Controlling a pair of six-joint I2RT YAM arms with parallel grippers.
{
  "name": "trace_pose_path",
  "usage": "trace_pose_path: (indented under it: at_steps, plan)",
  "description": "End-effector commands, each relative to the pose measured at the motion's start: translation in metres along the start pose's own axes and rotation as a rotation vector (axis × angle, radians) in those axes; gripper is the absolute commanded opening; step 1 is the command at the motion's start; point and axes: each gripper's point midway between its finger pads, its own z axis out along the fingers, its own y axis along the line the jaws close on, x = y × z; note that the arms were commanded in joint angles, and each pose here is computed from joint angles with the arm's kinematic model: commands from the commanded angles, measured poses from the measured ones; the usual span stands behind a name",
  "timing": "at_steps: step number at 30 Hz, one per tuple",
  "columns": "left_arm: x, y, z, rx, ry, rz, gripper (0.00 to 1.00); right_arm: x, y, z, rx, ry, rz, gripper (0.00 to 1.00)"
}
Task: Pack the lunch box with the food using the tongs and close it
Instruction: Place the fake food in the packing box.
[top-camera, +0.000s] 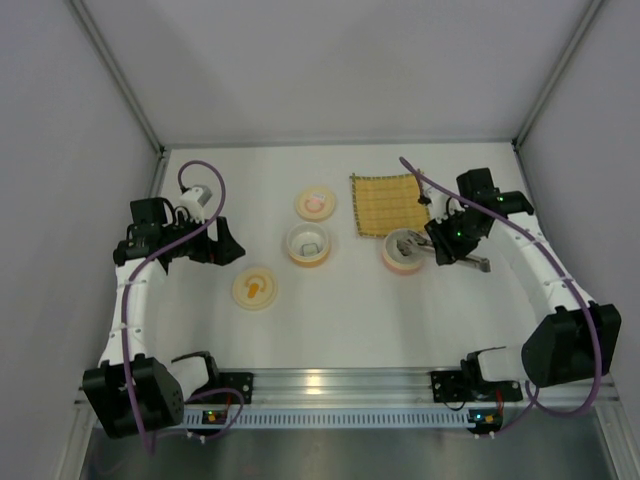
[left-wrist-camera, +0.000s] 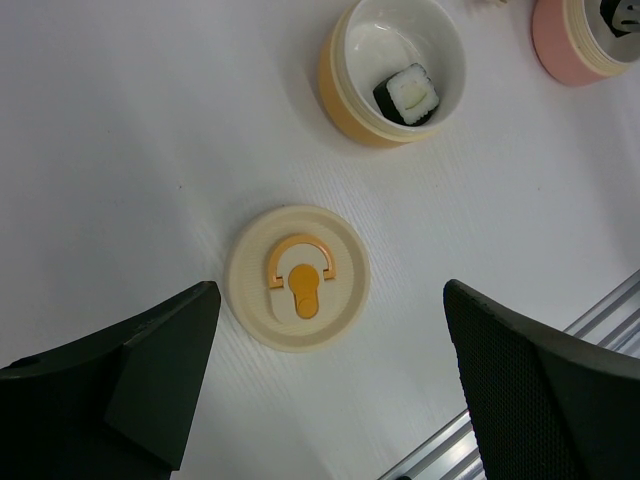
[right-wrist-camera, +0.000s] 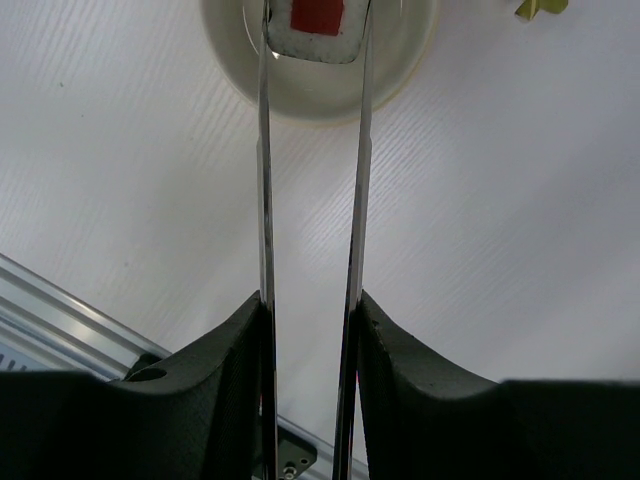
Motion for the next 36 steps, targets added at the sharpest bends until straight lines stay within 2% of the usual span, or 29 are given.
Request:
trace_pose_path:
  at_steps: [1, 17, 21, 28, 31, 36]
  plan:
    - [-0.007, -0.004, -0.004, 0.017, -0.026, 0.028, 0.98, -0.025, -0.013, -0.002, 0.046, -0.097, -0.022, 0.28]
    - [-0.007, -0.002, -0.003, 0.011, -0.025, 0.031, 0.98, -0.024, -0.012, 0.01, 0.03, -0.062, -0.029, 0.41]
    - [-0.009, -0.001, -0.003, 0.008, -0.027, 0.03, 0.98, -0.021, -0.01, 0.011, 0.023, -0.055, -0.032, 0.47]
    - [-0.006, -0.002, -0.003, 0.01, -0.02, 0.028, 0.98, -0.024, -0.007, 0.008, 0.01, -0.064, -0.026, 0.5]
    - [-0.009, -0.003, -0.004, 0.01, -0.027, 0.034, 0.98, -0.039, -0.002, -0.006, -0.005, -0.119, -0.028, 0.5]
    - [-0.012, -0.002, -0.007, 0.001, -0.028, 0.036, 0.98, -0.07, 0.007, -0.043, -0.012, -0.283, -0.053, 0.51]
